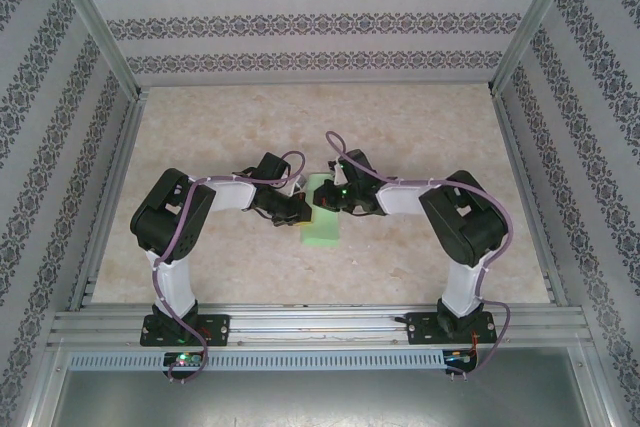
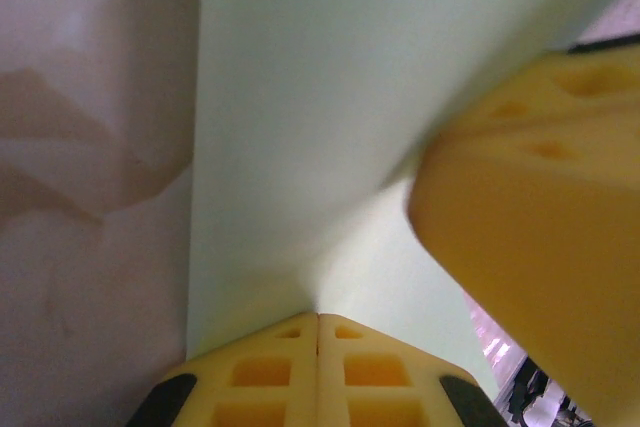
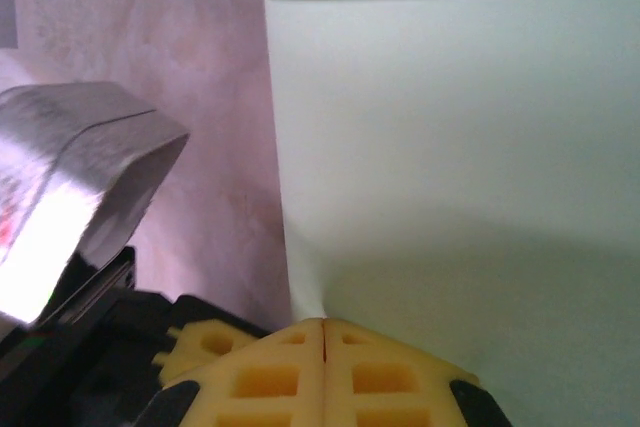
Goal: Fold a paper plane with a square sheet of paper (fold left side to right side)
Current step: Hold the square sheet of paper at the center of the table, then first fold the square sheet of paper in half at the center of the table.
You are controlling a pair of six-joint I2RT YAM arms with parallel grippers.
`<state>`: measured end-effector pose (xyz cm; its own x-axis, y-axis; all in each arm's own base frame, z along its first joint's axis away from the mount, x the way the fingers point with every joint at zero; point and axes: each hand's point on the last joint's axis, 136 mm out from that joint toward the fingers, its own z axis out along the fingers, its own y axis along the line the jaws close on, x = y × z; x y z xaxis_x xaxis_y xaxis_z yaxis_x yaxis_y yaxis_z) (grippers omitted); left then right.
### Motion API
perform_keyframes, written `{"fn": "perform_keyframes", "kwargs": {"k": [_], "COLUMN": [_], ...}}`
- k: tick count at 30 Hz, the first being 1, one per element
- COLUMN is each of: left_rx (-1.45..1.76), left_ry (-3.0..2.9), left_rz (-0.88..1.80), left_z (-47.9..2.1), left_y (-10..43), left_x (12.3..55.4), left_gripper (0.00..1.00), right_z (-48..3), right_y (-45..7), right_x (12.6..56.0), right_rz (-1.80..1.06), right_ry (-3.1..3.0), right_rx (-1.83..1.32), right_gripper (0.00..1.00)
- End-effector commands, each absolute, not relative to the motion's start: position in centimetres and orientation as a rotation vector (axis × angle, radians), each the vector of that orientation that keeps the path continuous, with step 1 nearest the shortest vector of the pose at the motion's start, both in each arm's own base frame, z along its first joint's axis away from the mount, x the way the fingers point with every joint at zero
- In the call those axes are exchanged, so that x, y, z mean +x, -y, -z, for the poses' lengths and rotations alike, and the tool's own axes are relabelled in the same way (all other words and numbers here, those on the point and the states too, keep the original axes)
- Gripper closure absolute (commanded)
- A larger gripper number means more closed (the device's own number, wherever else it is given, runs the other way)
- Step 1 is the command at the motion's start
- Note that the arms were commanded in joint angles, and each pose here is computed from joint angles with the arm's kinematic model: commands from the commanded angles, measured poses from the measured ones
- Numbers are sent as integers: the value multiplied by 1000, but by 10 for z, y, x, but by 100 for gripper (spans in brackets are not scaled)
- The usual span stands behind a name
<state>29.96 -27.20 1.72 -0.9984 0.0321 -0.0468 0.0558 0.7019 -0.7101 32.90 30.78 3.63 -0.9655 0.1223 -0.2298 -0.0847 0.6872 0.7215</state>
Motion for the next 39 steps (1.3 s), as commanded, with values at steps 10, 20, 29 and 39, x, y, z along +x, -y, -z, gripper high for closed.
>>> {"fn": "perform_keyframes", "kwargs": {"k": [10, 20, 29, 39], "left_rx": [34, -2, -24, -30], "left_ry": [-2995, -3070, -3132, -3115], "left_rz": [1032, 1023, 1007, 1009], "left_z": [16, 21, 22, 8], "left_y": [253, 240, 231, 231], "left_x": [281, 241, 205, 195], "left_gripper": [98, 98, 98, 97], "right_z": [12, 34, 37, 34], "right_y": [-294, -266, -262, -266], "right_x": [330, 322, 321, 321], "right_rz": [-1019, -896, -887, -911], "right_ry": [-2750, -2820, -2829, -2828], "right_rx": [147, 247, 252, 220], "right_gripper": [100, 100, 100, 100]}}
